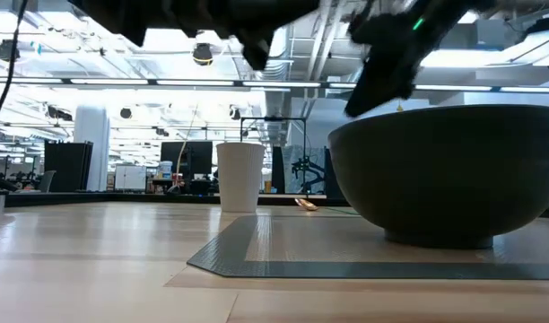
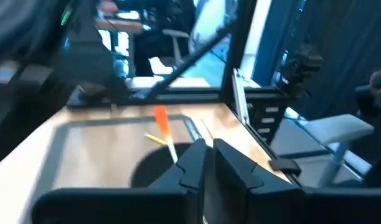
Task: Pick & Place Utensil
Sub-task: Put the green spoon into the black bowl
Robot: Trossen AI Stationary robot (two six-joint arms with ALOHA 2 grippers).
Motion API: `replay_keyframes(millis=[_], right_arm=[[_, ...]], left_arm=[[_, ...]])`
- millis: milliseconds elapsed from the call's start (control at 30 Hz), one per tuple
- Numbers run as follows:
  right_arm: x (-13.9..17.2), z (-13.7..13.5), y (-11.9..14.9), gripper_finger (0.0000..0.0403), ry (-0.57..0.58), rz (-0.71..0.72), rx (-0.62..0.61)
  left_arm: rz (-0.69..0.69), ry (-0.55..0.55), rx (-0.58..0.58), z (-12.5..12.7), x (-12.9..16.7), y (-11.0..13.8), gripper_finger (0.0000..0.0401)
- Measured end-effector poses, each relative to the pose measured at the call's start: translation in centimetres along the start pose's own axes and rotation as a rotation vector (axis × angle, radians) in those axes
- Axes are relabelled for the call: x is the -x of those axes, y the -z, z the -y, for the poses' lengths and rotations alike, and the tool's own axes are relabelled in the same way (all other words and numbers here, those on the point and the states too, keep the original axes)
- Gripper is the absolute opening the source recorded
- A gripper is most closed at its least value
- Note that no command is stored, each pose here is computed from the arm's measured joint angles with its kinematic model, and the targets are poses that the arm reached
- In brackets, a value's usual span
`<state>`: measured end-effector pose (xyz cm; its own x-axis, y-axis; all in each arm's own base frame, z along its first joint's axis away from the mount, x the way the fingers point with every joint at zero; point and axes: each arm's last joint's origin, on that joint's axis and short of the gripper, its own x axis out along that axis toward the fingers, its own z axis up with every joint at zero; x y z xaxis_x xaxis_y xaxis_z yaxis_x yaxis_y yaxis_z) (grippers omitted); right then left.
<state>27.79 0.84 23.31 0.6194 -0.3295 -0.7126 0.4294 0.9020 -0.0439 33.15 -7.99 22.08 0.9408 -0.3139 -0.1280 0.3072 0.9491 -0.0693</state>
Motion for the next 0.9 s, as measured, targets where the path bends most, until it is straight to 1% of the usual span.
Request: replay_keyframes(millis=[100, 167, 267, 367, 467, 633, 833, 900], right_arm=[[-3.5, 2.0, -0.2, 0.0098, 0.075, -0.054, -0.011], [-5.7, 3.1, 0.0, 0.0098, 0.113, -0.091, -0.009], [-8.7, 4.3, 1.0, 0.0098, 0.106, -0.181, -0.032], [-10.7, 5.3, 1.9, 0.0098, 0.092, -0.249, -0.102], [-12.0, 6.1, 2.4, 0.0098, 0.085, -0.283, -0.131], [-13.5, 6.3, 2.4, 0.0098, 0.037, -0.250, -0.158], [-13.8, 6.4, 2.4, 0.0098, 0.035, -0.232, -0.140], [-13.8, 6.5, 2.4, 0.0092, 0.036, -0.233, -0.136]], left_arm=[[0.039, -0.057, -0.004, -0.2, 1.5, -0.9, 0.0041], [0.050, -0.087, -0.003, -0.4, 2.4, -1.0, 0.0044], [0.054, -0.119, -0.001, -0.5, 3.7, -0.8, 0.0047], [0.051, -0.156, 0.000, -0.6, 4.9, -0.4, 0.0046], [0.046, -0.195, 0.001, -0.6, 5.7, 0.1, 0.0044], [0.043, -0.240, 0.002, -0.7, 6.3, 0.4, 0.0044], [0.045, -0.248, 0.003, -0.8, 6.4, 0.4, 0.0044], [0.045, -0.251, 0.003, -0.9, 6.4, 0.4, 0.0044]])
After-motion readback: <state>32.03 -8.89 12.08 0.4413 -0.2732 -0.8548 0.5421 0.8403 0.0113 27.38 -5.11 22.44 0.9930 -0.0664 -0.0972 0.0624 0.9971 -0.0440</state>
